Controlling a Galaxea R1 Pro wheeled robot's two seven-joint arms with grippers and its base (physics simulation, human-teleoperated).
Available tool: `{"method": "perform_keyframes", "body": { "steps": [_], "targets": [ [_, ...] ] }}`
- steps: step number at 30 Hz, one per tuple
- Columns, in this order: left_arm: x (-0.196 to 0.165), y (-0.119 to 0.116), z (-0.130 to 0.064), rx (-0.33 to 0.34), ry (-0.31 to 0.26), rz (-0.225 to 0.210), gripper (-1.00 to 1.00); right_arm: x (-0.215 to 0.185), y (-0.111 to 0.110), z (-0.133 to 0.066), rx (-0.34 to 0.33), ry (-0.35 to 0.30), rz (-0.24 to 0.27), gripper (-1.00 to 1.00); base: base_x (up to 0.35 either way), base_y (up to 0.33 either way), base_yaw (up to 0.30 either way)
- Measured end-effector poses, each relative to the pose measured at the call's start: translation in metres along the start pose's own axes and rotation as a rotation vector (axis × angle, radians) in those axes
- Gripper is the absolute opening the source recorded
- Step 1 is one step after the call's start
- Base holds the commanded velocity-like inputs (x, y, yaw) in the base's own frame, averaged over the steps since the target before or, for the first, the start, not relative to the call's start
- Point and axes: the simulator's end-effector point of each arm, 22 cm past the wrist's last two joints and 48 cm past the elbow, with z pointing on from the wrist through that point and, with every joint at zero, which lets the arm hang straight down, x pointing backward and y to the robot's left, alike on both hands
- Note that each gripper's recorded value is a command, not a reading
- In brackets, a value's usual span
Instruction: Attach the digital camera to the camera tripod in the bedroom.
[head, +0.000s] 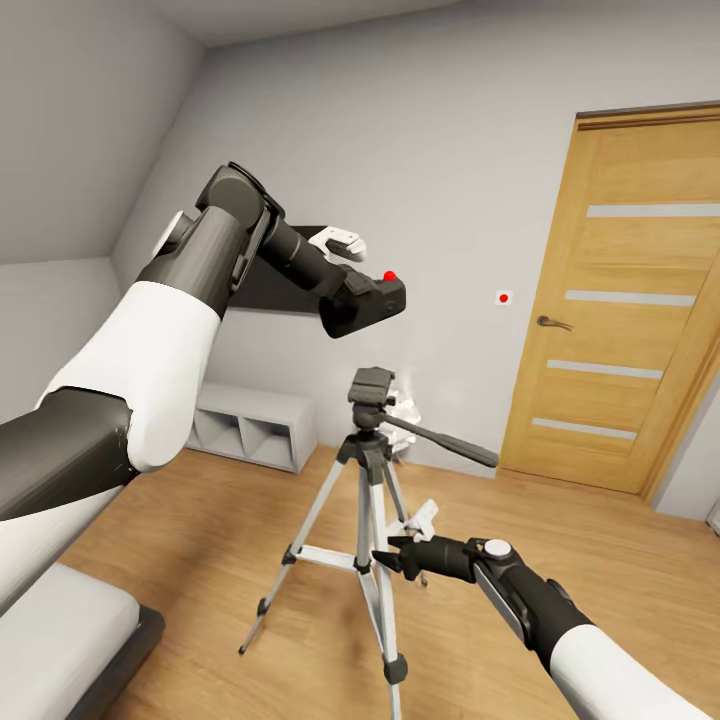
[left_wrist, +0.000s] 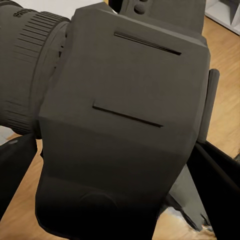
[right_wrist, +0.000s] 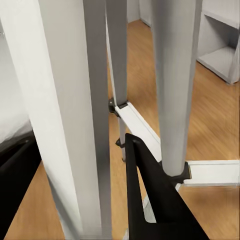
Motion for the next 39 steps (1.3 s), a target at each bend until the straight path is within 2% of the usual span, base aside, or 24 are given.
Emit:
{"method": "perform_keyframes", "body": {
  "steps": [8,39],
  "targets": [
    [-0.0003,-0.0005,0.0001,0.001,-0.001,0.0,-1.0,0.0009,0.0036,0.0017,-0.008,-0.001,-0.031,-1.0,0.0,0.0,0.0],
    [0.0002,-0.0001,0.0003,0.001,0.0,0.0,-1.0,-0.0008,0.0051,0.001,-0.018,-0.008,-0.032,-1.0,0.0,0.0,0.0]
  ]
}}
